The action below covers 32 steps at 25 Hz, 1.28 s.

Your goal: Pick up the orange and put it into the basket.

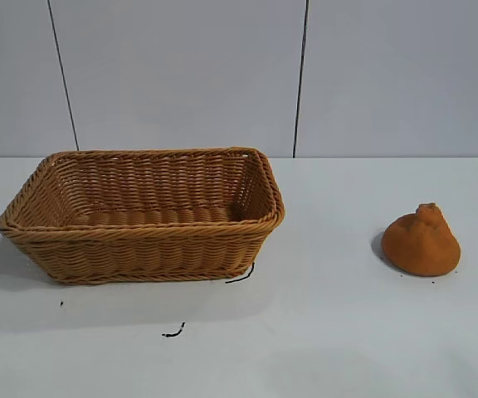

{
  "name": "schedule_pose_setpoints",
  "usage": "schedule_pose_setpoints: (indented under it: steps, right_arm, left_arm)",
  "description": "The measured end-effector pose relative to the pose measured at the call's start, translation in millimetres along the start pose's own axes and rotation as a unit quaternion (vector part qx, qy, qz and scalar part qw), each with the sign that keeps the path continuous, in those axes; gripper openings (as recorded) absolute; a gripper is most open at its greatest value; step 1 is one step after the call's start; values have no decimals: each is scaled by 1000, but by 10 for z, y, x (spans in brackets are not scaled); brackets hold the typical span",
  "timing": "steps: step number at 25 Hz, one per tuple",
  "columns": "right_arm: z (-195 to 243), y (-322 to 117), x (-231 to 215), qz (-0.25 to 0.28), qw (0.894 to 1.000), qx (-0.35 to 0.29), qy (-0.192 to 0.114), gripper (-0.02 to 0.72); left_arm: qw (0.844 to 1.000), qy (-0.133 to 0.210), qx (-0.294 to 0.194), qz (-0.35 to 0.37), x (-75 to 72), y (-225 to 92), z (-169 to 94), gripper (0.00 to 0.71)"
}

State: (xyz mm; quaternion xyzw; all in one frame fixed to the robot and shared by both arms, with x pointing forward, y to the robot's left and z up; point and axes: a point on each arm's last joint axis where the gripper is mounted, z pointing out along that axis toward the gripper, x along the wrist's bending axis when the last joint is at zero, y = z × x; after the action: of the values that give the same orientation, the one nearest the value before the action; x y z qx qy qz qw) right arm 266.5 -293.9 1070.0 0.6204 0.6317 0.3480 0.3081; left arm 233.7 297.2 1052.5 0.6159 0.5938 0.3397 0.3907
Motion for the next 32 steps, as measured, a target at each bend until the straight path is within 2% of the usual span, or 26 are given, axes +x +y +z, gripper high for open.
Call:
schedule_pose_setpoints:
  steps: [4,10,19,26,32]
  right_arm:
    - [303,369,-7,9,996,93,-2,695]
    - [1016,881,-32,15,978,208,-6,695]
    - [2282,1411,-68,29,959,282,-3,695]
    - [3202,1465,10,22,945,327,7,695]
    - [3723,1130,99,21,921,388,12,695]
  left_arm:
    - [1000,0,0,0,0,1,0,639]
    - [1000,0,0,0,0,1,0,639]
    - [1000,0,0,0,0,1,0,639]
    - [1000,0,0,0,0,1,0,639]
    - [1000,0,0,0,0,1,0,639]
